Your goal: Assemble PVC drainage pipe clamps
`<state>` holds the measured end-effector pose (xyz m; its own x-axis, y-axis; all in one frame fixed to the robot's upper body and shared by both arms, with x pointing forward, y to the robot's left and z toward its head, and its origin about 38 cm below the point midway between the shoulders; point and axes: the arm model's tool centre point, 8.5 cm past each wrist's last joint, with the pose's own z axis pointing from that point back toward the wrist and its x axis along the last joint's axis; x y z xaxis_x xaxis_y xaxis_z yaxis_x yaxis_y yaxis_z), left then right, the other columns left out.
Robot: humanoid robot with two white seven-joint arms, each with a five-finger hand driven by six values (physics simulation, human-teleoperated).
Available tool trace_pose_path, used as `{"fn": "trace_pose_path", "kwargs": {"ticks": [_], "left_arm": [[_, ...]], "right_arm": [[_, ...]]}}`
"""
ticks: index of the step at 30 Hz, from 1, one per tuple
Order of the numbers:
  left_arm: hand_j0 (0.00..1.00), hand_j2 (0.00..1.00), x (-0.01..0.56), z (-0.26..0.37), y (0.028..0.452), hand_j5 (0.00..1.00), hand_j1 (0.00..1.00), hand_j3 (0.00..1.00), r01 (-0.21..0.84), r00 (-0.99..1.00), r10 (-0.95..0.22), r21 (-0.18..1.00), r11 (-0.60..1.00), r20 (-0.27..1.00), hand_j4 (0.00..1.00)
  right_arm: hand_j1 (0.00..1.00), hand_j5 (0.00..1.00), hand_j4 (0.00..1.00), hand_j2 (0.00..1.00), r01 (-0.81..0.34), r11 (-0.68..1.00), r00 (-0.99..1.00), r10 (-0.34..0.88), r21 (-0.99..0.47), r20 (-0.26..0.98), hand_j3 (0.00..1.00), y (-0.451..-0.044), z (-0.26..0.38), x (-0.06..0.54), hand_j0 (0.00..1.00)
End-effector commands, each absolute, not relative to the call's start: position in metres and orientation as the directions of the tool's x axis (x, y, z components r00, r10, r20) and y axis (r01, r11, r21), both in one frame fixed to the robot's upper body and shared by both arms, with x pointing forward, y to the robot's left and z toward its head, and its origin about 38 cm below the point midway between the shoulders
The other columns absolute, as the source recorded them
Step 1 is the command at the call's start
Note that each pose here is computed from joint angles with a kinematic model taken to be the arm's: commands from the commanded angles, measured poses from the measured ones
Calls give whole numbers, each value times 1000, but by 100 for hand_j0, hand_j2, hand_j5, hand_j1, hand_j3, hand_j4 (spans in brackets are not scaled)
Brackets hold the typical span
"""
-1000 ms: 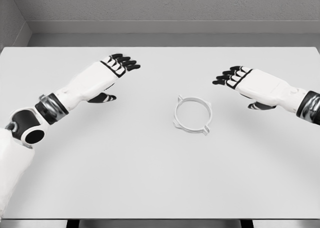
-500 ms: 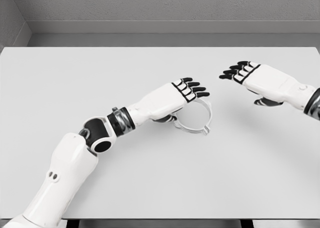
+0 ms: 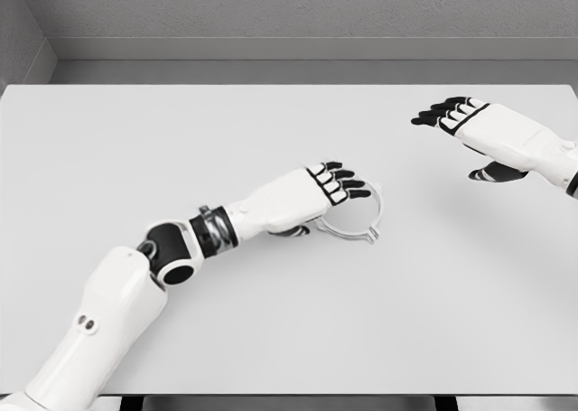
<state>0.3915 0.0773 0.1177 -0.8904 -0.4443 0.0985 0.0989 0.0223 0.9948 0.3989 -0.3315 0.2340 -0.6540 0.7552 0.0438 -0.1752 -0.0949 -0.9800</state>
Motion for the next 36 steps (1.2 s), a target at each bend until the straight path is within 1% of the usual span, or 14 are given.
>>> {"fn": "trace_pose_path", "kwargs": {"ticks": [1,22,24,26,27,28,29,30,32,34,36], "left_arm": [[100,100,386,113,69,100,100,100,112,-900,-422,994,16,109,100],[100,100,398,117,57,100,100,100,125,-894,-428,991,44,132,100],[100,100,397,119,59,100,100,100,120,-895,-427,992,46,128,100],[100,100,391,136,66,100,100,100,70,-905,-417,996,64,90,100],[100,100,387,139,86,100,100,100,55,-900,-430,997,59,75,100],[100,100,386,146,99,100,100,100,58,-899,-429,995,84,88,100],[100,100,384,154,133,100,100,100,54,-893,-442,996,68,78,100],[100,100,390,168,159,100,100,100,44,-878,-472,995,94,84,100],[100,100,404,202,236,100,100,100,-14,-799,-596,989,148,78,100],[100,100,403,219,310,100,100,100,-77,-680,-731,984,158,64,100],[100,100,401,220,359,100,100,100,-77,-589,-806,988,133,62,100]], "right_arm": [[100,100,100,100,-176,-92,-654,755,-980,47,100,-332,235,399,100],[100,100,100,100,-177,-91,-654,755,-980,48,100,-332,234,399,100],[100,100,100,100,-180,-91,-653,755,-979,50,100,-332,233,398,100],[100,100,100,100,-179,-91,-654,754,-980,49,100,-332,233,398,100],[100,100,100,100,-179,-91,-654,754,-980,49,100,-332,233,398,100],[100,100,100,100,-179,-91,-654,754,-980,49,100,-332,233,398,100],[100,100,100,100,-179,-91,-654,754,-980,49,100,-332,233,398,100],[100,100,100,100,-179,-93,-654,755,-979,48,100,-332,233,398,100],[100,100,100,100,-178,-92,-654,755,-980,48,100,-332,234,398,100],[100,100,100,100,-178,-93,-653,756,-980,47,100,-333,234,398,100],[100,100,100,100,-177,-95,-656,753,-980,46,100,-331,234,397,100]]}}
